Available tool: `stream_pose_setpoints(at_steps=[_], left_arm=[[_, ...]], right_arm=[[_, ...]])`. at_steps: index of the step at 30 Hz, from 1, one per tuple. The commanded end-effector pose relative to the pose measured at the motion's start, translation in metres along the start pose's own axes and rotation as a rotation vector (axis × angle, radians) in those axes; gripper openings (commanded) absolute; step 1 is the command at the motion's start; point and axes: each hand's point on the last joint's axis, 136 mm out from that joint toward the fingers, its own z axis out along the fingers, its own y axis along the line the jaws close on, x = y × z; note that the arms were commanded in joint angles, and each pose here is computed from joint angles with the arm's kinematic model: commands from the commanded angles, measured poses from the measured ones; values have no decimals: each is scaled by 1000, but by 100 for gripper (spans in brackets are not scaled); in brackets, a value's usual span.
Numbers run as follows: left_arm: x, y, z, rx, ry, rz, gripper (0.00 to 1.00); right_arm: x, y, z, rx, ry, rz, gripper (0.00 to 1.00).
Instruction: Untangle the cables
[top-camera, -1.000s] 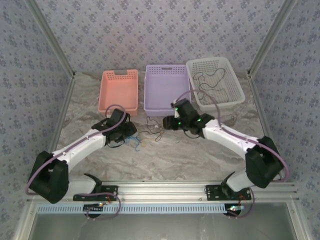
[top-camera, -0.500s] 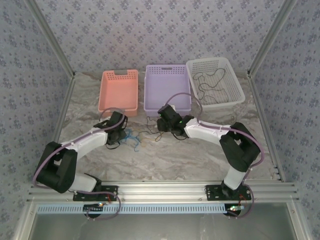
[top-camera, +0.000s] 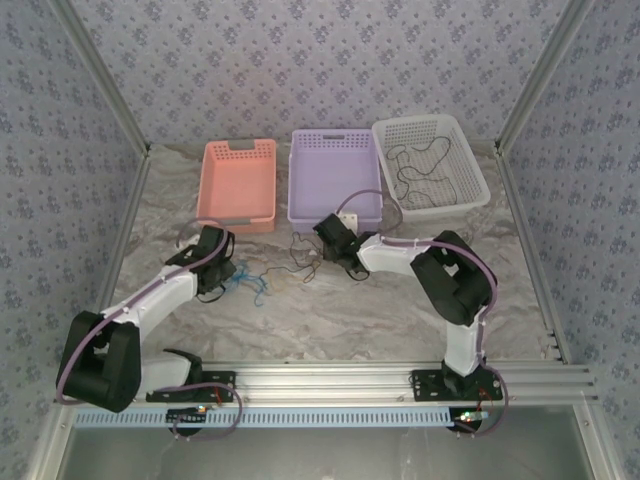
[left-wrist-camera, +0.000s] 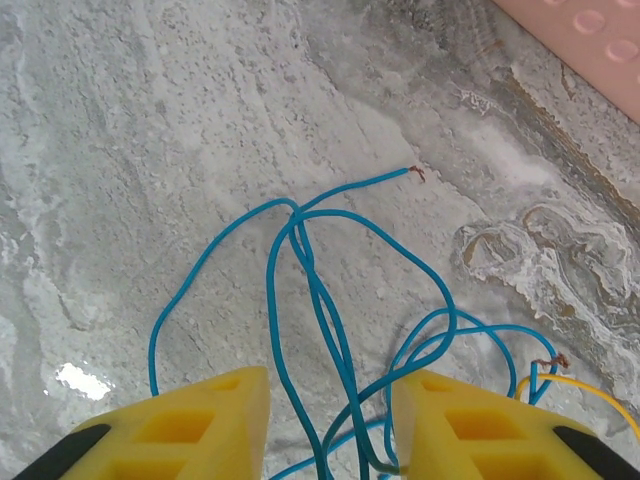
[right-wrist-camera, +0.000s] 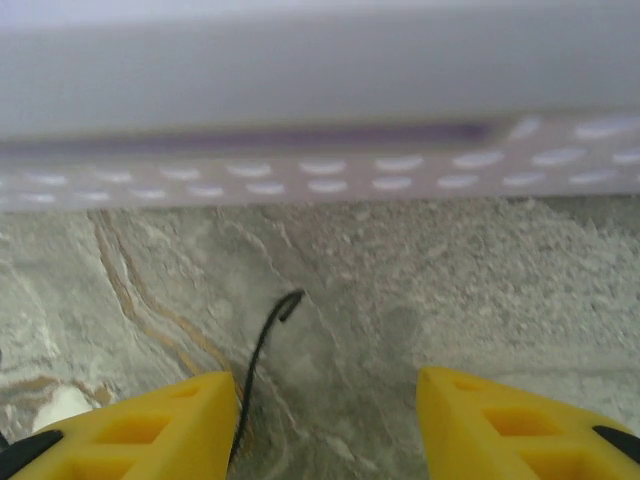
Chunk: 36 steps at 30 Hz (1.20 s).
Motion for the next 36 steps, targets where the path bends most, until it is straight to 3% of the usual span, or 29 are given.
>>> stream_pose_setpoints(at_steps=[1,9,16,18,21,23,30,36], left_arm=[[0,-3,-5,18,16,17,36],[2,-1,-4,19,20,21,36],[1,-3,-7,30,19,19,35],[2,-1,-7,25,18,19,35],[1,1,-8,24,12,17,34],[1,2,-9,20,9,16,34],[-1,4,-9,9,-4,12,32],[1,6,-5,0,1,13,28]], right_arm=[[-15,5,8,5,-82,19,52],[-11,7,28,3,-90,51,50],[-10,1,38,17,-107,74,39],[-10,0,41,18,-109,78,32],[-12,-2,39,23,-130,84,9],[-14,-3,33,22,-150,85,0],[-24,-18,-17,54,-242,95,0],[-32,-65,-77,121,-316,132,0]])
